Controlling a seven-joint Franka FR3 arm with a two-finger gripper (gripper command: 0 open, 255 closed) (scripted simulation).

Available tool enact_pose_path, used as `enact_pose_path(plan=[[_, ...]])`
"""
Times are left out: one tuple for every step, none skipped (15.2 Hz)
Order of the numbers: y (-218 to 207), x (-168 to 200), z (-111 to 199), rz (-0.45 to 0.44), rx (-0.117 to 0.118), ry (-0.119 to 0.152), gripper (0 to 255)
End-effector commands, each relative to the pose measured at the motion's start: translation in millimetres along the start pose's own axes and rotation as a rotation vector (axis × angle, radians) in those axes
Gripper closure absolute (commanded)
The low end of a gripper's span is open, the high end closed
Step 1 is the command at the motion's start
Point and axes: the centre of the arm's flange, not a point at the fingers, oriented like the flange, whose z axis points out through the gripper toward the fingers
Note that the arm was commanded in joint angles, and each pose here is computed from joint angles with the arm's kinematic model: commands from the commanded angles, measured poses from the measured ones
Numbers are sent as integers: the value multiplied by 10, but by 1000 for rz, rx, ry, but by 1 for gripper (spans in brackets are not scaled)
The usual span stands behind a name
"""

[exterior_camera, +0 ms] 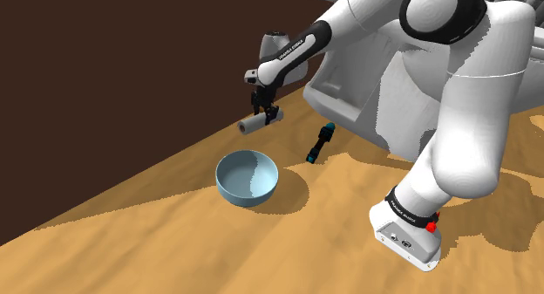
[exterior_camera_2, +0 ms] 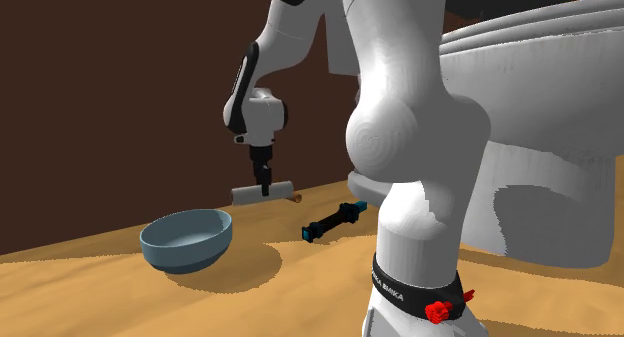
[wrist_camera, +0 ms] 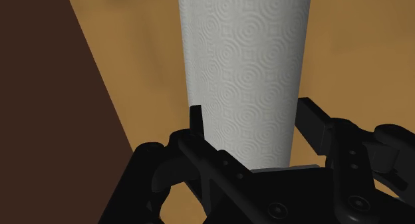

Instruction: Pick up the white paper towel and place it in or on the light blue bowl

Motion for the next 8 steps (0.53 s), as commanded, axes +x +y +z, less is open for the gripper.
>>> enact_pose_path(plan=[[4,8,-109,0,0,0,255],[6,8,-162,0,0,0,255],[7,8,-215,0,0,0,255],[8,8,-267,0,0,0,255],[9,7,-320,0,0,0,255],[11,7,-373,0,0,0,255],[12,7,-426,0,0,0,255],[14,7,-479,0,0,0,255]])
